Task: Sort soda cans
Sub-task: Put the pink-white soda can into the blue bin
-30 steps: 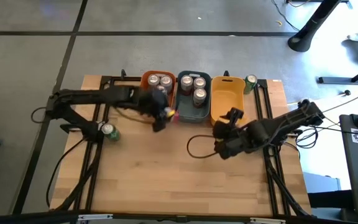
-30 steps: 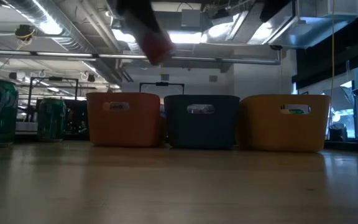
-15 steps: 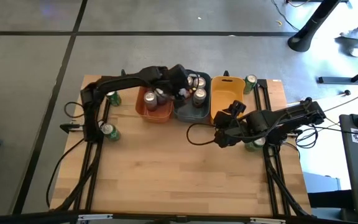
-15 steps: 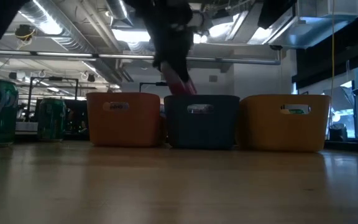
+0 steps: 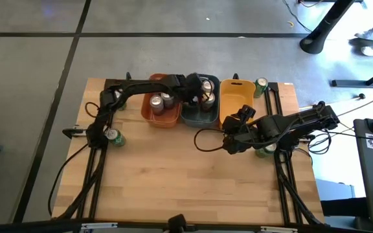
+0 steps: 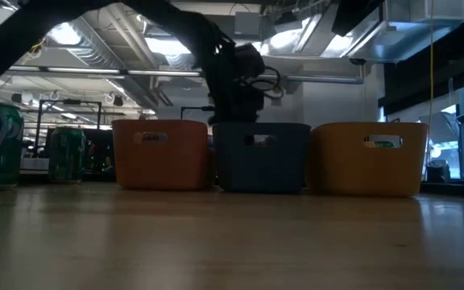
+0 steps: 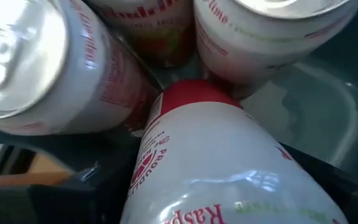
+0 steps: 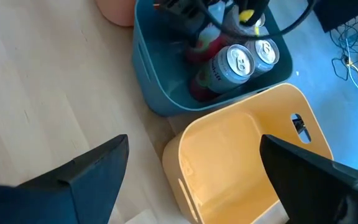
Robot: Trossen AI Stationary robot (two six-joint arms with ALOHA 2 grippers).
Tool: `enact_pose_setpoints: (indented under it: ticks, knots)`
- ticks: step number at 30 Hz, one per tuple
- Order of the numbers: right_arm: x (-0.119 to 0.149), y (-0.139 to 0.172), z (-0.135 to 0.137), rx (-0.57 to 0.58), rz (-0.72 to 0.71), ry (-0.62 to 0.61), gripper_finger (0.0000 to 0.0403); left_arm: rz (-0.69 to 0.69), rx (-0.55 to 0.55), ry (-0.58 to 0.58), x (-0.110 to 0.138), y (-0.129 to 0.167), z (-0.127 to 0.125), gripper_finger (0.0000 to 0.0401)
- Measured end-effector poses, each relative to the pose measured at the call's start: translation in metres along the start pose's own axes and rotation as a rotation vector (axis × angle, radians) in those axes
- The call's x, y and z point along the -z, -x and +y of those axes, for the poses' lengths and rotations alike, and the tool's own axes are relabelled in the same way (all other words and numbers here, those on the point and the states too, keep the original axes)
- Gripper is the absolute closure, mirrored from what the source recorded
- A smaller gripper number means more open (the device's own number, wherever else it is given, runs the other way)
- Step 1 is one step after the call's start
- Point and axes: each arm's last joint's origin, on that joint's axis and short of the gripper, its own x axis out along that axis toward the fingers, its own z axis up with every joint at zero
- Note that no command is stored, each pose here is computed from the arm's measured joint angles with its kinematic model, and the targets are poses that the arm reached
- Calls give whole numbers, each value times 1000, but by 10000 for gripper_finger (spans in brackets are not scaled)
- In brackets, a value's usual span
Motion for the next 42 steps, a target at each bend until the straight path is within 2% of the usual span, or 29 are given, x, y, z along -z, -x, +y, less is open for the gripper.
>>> enact_pose_setpoints:
  ticks: [5,9,27,35,38,42]
  knots:
    - [0,0,0,1,-1,4,43,43,1,-8,5,-16,-2,80]
    - [0,0,0,-1,-3,2,42,46,1,-4,5,-17,-2,70]
    - [5,-8,4,12,14,20,42,5,-2,17,1,-17,0,71]
    - [18,-24,10,38,60,61,42,74,1,-15,8,-17,0,70]
    - [18,-24,10,38,59,60,42,83,2,-35,9,-17,0,80]
    - [18,-24,10,38,60,61,43,101,3,-39,10,-15,-1,115]
